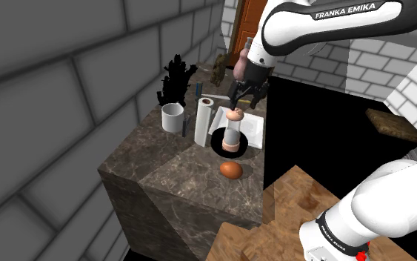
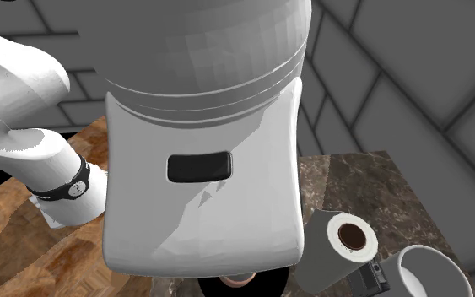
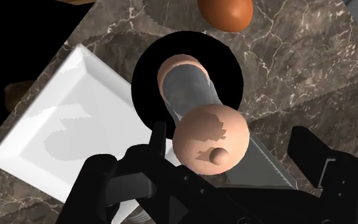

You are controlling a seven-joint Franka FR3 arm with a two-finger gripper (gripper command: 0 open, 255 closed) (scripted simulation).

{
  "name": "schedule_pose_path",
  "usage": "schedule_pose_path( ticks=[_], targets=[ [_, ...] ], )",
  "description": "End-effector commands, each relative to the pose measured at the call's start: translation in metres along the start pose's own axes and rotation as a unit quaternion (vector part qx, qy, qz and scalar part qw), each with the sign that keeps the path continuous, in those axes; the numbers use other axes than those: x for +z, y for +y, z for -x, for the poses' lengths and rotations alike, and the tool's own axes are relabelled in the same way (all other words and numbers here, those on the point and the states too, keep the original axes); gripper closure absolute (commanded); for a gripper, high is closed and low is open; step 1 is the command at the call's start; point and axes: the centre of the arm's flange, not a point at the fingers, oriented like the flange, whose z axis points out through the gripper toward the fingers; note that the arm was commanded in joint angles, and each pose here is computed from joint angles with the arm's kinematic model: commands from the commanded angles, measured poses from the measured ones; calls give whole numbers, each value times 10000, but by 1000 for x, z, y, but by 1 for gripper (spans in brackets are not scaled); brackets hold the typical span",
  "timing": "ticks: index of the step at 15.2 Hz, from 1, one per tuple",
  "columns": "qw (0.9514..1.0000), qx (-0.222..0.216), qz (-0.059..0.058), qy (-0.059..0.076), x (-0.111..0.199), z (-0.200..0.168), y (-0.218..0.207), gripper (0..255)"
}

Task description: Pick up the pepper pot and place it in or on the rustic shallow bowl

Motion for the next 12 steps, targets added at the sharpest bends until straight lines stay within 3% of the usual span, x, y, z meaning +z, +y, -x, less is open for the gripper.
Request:
schedule_pose_path(
  ticks=[1, 3, 7, 12],
  targets=[
    [10000, 0, 0, 0, 0, 0, 0, 0],
    [10000, 0, 0, 0, 0, 0, 0, 0],
    [10000, 0, 0, 0, -50, 0, 0, 0],
    [10000, 0, 0, 0, -50, 0, 0, 0]
  ],
)
